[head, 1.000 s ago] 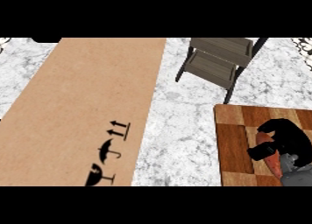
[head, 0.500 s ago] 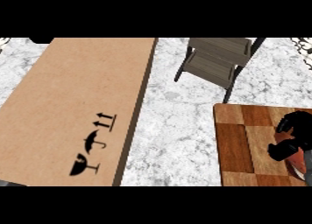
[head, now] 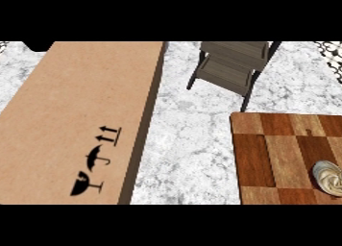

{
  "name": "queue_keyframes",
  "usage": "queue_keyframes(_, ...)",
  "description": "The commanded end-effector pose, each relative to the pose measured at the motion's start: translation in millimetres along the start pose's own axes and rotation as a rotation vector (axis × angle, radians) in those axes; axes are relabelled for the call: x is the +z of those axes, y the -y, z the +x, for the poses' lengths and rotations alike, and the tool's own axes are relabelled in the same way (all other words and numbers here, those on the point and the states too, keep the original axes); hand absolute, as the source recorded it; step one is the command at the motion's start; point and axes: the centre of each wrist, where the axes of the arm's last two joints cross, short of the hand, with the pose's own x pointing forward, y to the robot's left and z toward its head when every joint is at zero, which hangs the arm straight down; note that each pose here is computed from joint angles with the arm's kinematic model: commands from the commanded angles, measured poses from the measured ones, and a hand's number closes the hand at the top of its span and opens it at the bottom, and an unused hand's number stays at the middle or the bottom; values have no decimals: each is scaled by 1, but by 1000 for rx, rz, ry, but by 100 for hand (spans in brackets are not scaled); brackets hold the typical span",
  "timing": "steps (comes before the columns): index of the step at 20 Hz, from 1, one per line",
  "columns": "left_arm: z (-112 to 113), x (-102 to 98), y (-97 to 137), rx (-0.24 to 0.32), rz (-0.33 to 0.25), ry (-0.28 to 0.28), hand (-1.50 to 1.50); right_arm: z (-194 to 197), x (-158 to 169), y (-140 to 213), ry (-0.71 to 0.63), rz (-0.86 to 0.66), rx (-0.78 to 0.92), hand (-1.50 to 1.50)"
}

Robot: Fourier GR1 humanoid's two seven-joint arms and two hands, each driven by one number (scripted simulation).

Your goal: Pick the sweet potato from the cutting board and place it in the tiered basket

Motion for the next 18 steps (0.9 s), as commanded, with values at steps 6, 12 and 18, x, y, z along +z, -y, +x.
queue_keyframes(6, 4, -2, -3, -10, -24, 27, 0, -8, 16, 110, 247, -323, -432, 150)
queue_keyframes(12, -1, 5, 0, -8, -47, 12, 0, 16, 45, 172, 305, -285, -451, 150)
queue_keyframes(18, 21, -18, 3, 4, -69, 20, 0, 80, 46, 188, 342, -229, -451, 150)
